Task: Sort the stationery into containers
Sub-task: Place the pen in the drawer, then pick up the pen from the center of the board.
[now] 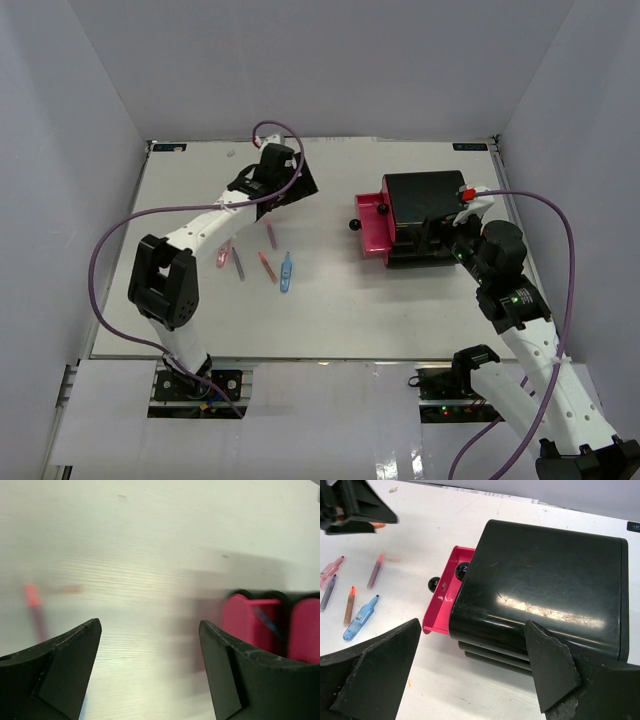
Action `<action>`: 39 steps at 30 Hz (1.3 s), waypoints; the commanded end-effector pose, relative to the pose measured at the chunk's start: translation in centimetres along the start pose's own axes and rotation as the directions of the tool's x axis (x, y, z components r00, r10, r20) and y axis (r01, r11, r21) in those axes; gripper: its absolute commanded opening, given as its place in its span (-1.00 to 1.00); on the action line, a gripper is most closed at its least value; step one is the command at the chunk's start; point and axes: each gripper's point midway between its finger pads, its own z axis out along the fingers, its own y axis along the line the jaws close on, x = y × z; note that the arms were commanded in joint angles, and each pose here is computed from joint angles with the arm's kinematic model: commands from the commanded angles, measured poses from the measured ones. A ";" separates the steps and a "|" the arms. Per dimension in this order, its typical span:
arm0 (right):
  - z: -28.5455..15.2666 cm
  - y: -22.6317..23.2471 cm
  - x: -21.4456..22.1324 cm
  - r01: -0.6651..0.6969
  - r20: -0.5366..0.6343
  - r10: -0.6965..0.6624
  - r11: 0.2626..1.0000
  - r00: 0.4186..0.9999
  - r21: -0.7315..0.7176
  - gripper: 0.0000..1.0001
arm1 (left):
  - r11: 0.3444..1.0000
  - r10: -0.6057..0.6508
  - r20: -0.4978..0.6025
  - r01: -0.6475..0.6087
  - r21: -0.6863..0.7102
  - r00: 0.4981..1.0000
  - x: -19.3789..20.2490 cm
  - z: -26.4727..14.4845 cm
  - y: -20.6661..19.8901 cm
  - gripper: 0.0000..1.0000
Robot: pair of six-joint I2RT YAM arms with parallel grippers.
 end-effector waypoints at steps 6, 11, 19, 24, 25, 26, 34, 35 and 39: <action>0.0 0.5 0.0 0.002 0.005 -0.002 1.000 1.000 -0.022 0.80 | 0.930 0.065 -0.039 -0.074 -0.361 0.997 0.5 -2.4 13.5 0.75; 0.1 0.6 0.1 0.002 0.002 -0.002 1.000 1.000 -0.023 0.81 | 0.912 0.058 -0.111 -0.098 -0.399 0.992 2.8 -0.9 15.2 0.61; 0.1 0.4 0.3 0.003 -0.001 -0.003 1.000 1.000 -0.017 0.80 | 0.896 0.035 -0.196 -0.117 -0.428 0.980 5.7 1.8 16.8 0.46; 0.1 0.4 0.6 0.002 -0.005 -0.002 1.000 1.000 -0.017 0.80 | 0.886 0.032 -0.220 -0.130 -0.445 0.975 6.6 3.3 17.5 0.35; 0.1 0.4 0.6 0.003 -0.005 -0.003 1.000 1.000 -0.015 0.80 | 0.883 0.032 -0.227 -0.134 -0.450 0.973 6.8 3.7 17.7 0.32; 0.1 0.4 0.6 0.002 -0.005 -0.002 1.000 1.000 -0.012 0.80 | 0.882 0.031 -0.227 -0.133 -0.453 0.973 6.8 3.8 17.9 0.29; 0.0 0.3 0.6 0.007 -0.001 -0.007 1.000 1.000 -0.008 0.81 | 0.868 0.035 -0.238 -0.148 -0.473 0.971 7.5 3.9 18.7 -0.15; 0.1 0.4 0.7 0.007 -0.003 -0.007 1.000 1.000 -0.011 0.80 | 0.867 0.036 -0.238 -0.149 -0.476 0.970 7.5 3.8 18.8 -0.26; 0.1 0.4 0.7 0.005 -0.003 -0.005 1.000 1.000 -0.015 0.81 | 0.872 0.049 -0.221 -0.150 -0.466 0.974 6.7 3.5 18.3 -0.53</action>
